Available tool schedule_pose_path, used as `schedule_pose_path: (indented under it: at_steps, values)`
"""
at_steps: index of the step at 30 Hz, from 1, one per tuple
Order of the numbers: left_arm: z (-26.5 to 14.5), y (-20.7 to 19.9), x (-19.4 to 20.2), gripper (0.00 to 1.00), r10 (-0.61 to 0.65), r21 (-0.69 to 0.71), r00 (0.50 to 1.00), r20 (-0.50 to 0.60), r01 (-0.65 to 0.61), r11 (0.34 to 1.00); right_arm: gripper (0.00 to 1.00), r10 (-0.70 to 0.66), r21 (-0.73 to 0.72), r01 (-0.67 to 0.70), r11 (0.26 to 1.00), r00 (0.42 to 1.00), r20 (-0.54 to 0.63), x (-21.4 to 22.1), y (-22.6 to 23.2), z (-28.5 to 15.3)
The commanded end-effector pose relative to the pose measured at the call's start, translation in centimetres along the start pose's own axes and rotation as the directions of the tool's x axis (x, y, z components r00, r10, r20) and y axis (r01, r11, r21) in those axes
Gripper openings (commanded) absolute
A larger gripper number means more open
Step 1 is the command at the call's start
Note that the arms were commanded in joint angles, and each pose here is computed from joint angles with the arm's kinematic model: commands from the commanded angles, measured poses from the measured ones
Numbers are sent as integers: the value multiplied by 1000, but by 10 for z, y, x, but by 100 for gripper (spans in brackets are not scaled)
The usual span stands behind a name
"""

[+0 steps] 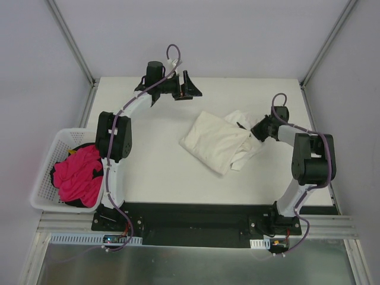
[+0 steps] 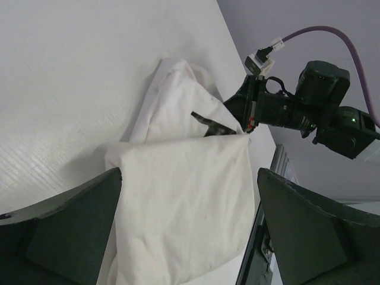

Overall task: Fold and stack the t-shirts
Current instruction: Smooth out wrinkles on the folded tshirt

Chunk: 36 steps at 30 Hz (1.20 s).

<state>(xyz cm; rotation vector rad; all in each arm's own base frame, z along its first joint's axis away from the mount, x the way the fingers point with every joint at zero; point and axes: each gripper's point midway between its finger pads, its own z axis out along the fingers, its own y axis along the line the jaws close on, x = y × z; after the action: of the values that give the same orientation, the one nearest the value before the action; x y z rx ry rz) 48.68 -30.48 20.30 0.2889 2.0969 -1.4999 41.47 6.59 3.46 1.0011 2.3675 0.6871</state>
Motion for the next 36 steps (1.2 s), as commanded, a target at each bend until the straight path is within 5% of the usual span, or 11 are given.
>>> schedule_pose_path:
  at_steps: [1, 7, 17, 26, 31, 36]
  values:
    - [-11, -31, -14, 95, 90, 42, 995, 29, -91, 995, 3, -34, 28, 37, 999, 996, -85, 38, 14, -2]
    - [-14, -31, -15, 95, 96, 42, 995, 34, -97, 994, 3, -141, -37, 136, 990, 966, -219, 100, 61, 14]
    - [-16, -30, -15, 95, 96, 27, 994, 49, -97, 995, 4, -322, -209, 270, 940, 905, -278, 158, 153, 36]
    - [-21, -32, -14, 95, 99, -2, 992, 79, -99, 995, 8, -410, -238, 358, 903, 882, -231, 127, 174, 38]
    - [-36, -36, -24, 95, 176, -66, 978, 109, -169, 983, 11, -431, -215, 399, 891, 893, -130, 70, 161, -15]
    - [-57, -20, -31, 96, 182, -133, 980, 85, -170, 977, 15, -429, -183, 409, 894, 899, -87, 61, 125, -65]
